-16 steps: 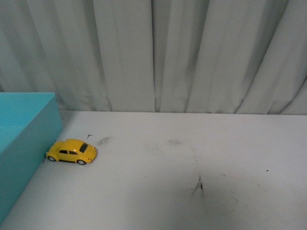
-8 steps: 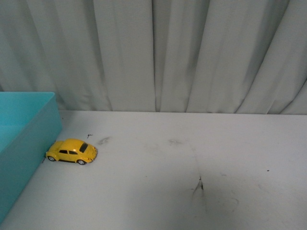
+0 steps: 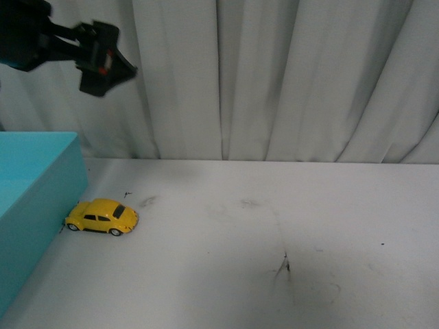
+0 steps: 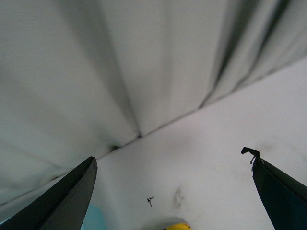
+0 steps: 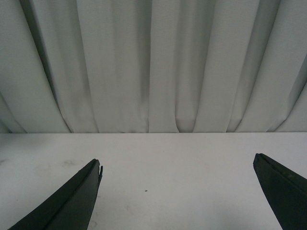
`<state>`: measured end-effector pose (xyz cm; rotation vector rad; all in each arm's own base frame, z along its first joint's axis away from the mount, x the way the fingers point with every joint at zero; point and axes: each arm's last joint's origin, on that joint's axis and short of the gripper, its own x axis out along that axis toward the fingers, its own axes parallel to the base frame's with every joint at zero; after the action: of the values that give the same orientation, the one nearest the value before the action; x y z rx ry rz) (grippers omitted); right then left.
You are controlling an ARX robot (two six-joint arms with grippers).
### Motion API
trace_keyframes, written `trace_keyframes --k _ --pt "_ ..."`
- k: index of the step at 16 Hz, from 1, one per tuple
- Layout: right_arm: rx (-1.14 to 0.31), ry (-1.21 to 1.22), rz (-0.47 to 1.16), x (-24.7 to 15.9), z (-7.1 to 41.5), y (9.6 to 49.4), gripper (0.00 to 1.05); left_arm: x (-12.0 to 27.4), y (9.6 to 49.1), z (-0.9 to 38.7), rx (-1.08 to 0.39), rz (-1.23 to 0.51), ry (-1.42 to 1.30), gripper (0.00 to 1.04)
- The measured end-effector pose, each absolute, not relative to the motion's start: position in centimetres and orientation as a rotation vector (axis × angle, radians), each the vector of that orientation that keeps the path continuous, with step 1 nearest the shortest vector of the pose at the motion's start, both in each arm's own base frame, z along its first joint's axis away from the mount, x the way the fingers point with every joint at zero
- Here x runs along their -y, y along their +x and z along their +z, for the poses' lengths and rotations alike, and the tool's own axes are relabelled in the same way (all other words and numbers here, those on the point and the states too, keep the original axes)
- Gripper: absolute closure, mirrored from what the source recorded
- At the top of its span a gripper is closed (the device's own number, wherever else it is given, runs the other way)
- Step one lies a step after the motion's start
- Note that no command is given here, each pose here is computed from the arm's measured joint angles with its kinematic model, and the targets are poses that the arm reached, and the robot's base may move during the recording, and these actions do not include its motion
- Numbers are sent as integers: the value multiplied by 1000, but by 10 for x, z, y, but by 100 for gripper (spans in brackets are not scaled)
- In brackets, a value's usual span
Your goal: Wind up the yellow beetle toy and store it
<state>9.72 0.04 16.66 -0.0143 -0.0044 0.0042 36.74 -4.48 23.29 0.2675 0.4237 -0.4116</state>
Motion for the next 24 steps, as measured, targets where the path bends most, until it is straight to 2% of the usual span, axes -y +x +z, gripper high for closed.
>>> trace_keyframes --k 2,3,4,7,13,16,17,21,22,24 --pt "4 -14 4 0 167 97 7 65 373 217 -522 -547 444 7" --pt "4 -14 4 0 167 97 7 76 374 195 -641 -696 638 7" --pt "4 -14 4 0 167 97 7 77 391 162 -773 -778 1003 7" --pt "4 -14 4 0 167 97 7 73 408 134 -845 -880 1256 7" --pt "4 -14 4 0 167 97 7 71 429 105 -938 -1065 1435 7" --pt "4 -14 4 0 167 97 7 64 433 98 -1041 -1037 1384 7" --pt "4 -14 4 0 167 97 7 63 433 97 -1052 -1026 1368 14" --pt "4 -14 4 0 167 97 7 64 435 88 -1121 -945 1285 58" --pt "5 -14 4 0 167 97 7 65 435 89 -1114 -955 1283 63" --pt "4 -14 4 0 166 97 7 67 435 91 -1105 -994 1297 64"
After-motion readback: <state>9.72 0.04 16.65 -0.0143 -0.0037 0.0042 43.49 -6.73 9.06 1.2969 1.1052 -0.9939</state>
